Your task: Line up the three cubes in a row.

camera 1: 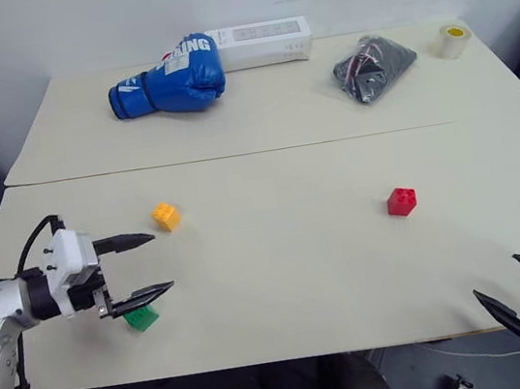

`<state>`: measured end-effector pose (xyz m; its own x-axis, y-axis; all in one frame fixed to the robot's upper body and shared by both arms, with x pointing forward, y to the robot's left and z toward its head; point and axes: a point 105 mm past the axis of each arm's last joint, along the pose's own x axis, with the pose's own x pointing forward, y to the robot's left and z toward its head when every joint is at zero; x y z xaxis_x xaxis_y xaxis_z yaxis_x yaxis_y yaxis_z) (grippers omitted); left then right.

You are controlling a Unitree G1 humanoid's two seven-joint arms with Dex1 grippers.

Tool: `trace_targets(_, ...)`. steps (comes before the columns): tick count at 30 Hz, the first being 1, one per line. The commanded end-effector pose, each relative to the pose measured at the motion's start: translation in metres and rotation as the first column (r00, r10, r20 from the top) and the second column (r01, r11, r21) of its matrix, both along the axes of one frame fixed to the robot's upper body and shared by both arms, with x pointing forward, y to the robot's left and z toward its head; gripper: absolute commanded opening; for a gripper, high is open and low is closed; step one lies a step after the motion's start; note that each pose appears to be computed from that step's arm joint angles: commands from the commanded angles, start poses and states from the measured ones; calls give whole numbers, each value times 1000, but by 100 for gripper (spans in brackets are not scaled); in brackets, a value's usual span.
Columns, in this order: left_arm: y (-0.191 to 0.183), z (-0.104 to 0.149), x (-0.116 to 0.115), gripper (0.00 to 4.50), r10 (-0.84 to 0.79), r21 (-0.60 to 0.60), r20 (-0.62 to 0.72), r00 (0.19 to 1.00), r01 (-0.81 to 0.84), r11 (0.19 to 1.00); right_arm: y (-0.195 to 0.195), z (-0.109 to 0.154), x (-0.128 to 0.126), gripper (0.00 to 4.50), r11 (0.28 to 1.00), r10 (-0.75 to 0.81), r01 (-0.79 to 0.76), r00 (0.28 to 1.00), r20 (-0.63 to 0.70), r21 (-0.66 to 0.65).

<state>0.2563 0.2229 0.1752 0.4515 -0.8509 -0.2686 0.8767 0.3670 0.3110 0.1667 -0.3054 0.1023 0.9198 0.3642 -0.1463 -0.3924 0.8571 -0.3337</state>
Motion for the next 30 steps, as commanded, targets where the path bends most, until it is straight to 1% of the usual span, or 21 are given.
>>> trace_targets(1, -12, 3, 0, 443, -61, -7, 16, 998, 61, 998, 6, 16, 21, 450, 997, 73, -72, 996, 50, -26)
trace_targets(2, -16, 4, 1, 443, -81, -6, 16, 997, 81, 997, 11, 21, 35, 450, 992, 122, -120, 991, 59, -37)
trace_targets(4, -26, 6, 2, 443, -127, -18, 8, 992, 127, 992, 22, 32, 70, 450, 968, 246, -242, 968, 52, -73)
trace_targets(6, -33, 7, 3, 443, -155, -27, 8, 988, 155, 988, 26, 39, 93, 450, 944, 317, -313, 948, 30, -100)
trace_targets(9, -41, 9, 4, 443, -177, -31, 15, 984, 177, 984, 28, 44, 127, 450, 918, 377, -378, 926, -30, -123)
trace_targets(13, -48, 10, 3, 443, -189, -36, 16, 982, 189, 981, 27, 42, 158, 450, 897, 411, -425, 903, -125, -123)
trace_targets(16, -50, 9, 0, 443, -193, -37, 16, 981, 194, 980, 30, 38, 171, 450, 868, 447, -477, 872, -197, -140)
trace_targets(19, -51, 9, -1, 450, -193, -37, 18, 981, 193, 980, 30, 40, 179, 390, 862, 452, -486, 866, -213, -146)
trace_targets(20, -51, 10, -1, 450, -192, -37, 19, 981, 192, 981, 30, 41, 180, 357, 857, 459, -493, 862, -215, -151)
trace_targets(21, -51, 10, -2, 450, -191, -37, 20, 981, 192, 981, 31, 41, 181, 315, 848, 471, -507, 854, -218, -155)
trace_targets(22, -51, 10, -2, 450, -191, -36, 20, 981, 192, 981, 32, 42, 181, 291, 840, 485, -520, 847, -219, -153)
trace_targets(23, -50, 10, -2, 450, -191, -35, 20, 981, 192, 981, 34, 45, 180, 252, 830, 505, -538, 836, -213, -146)
trace_targets(26, -49, 10, -2, 450, -190, -34, 21, 982, 191, 981, 43, 52, 175, 152, 778, 583, -612, 787, -202, -140)
trace_targets(27, -49, 10, -2, 450, -190, -34, 20, 982, 191, 981, 49, 54, 173, 146, 755, 613, -643, 762, -210, -130)
trace_targets(30, -49, 8, -2, 450, -191, -34, 19, 981, 192, 981, 84, 62, 164, 146, 644, 727, -755, 655, -207, -128)
